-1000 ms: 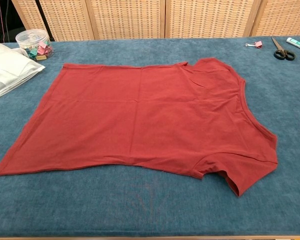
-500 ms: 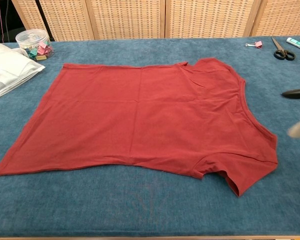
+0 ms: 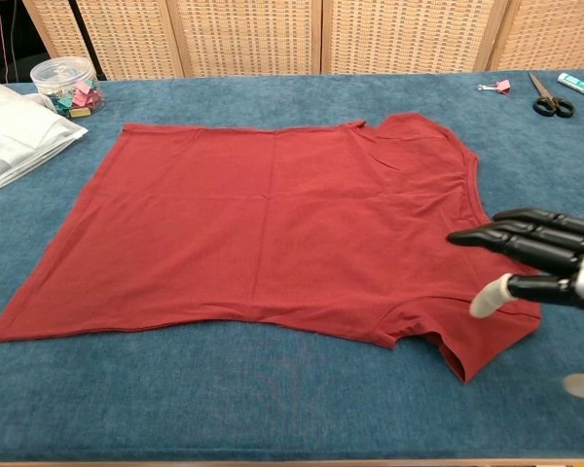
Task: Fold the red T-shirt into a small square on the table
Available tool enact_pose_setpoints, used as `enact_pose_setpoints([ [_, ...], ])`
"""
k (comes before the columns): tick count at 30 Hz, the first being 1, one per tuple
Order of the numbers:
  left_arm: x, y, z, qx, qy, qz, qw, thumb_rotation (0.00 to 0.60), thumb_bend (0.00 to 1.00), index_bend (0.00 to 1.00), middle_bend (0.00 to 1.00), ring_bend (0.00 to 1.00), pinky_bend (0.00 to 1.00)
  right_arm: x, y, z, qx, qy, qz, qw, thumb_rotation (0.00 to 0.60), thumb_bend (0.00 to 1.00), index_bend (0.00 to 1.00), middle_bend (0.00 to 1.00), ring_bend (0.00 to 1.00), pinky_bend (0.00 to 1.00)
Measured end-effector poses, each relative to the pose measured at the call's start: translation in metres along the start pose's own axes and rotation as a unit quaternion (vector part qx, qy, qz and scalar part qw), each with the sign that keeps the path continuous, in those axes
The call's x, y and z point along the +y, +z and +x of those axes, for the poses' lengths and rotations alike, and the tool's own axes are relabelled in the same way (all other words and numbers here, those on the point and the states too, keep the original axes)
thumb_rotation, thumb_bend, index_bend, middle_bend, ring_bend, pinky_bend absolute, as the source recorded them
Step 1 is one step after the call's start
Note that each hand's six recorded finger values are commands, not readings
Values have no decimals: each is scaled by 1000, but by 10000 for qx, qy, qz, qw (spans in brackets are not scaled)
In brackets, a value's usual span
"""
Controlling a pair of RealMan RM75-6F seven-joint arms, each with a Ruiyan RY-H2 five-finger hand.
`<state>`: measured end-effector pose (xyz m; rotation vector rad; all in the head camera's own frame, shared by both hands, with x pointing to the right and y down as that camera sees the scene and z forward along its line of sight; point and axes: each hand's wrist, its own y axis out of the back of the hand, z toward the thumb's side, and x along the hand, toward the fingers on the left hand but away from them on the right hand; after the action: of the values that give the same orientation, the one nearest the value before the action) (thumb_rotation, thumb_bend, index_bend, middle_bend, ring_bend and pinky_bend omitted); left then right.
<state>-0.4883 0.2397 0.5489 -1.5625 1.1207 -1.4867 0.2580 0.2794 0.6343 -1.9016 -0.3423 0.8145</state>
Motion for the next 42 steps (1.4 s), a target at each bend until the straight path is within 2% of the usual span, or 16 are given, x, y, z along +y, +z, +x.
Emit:
enact_pose_setpoints([
  [10, -2, -1, 2, 36, -29, 9, 10000, 600, 38, 0, 0, 0, 0, -8, 20, -25, 188, -39, 225, 9996, 600, 0, 299, 0, 0, 0],
  [20, -1, -3, 3, 59, -37, -12, 10000, 600, 41, 0, 0, 0, 0, -15, 18, -41, 65, -23, 508, 9987, 600, 0, 312, 0, 0, 0],
  [33, -3, -3, 4, 59, -80, -13, 10000, 600, 41, 0, 0, 0, 0, -16, 24, -61, 20, -111, 482, 9988, 600, 4, 369, 0, 0, 0],
  [36, -4, -3, 4, 58, -89, -12, 9999, 600, 42, 0, 0, 0, 0, -17, 25, -65, 8, -118, 470, 9988, 600, 55, 392, 0, 0, 0],
  [42, -4, -3, 4, 64, -98, -11, 9999, 600, 41, 0, 0, 0, 0, -18, 24, -72, -26, -161, 438, 9989, 600, 262, 454, 5, 0, 0],
])
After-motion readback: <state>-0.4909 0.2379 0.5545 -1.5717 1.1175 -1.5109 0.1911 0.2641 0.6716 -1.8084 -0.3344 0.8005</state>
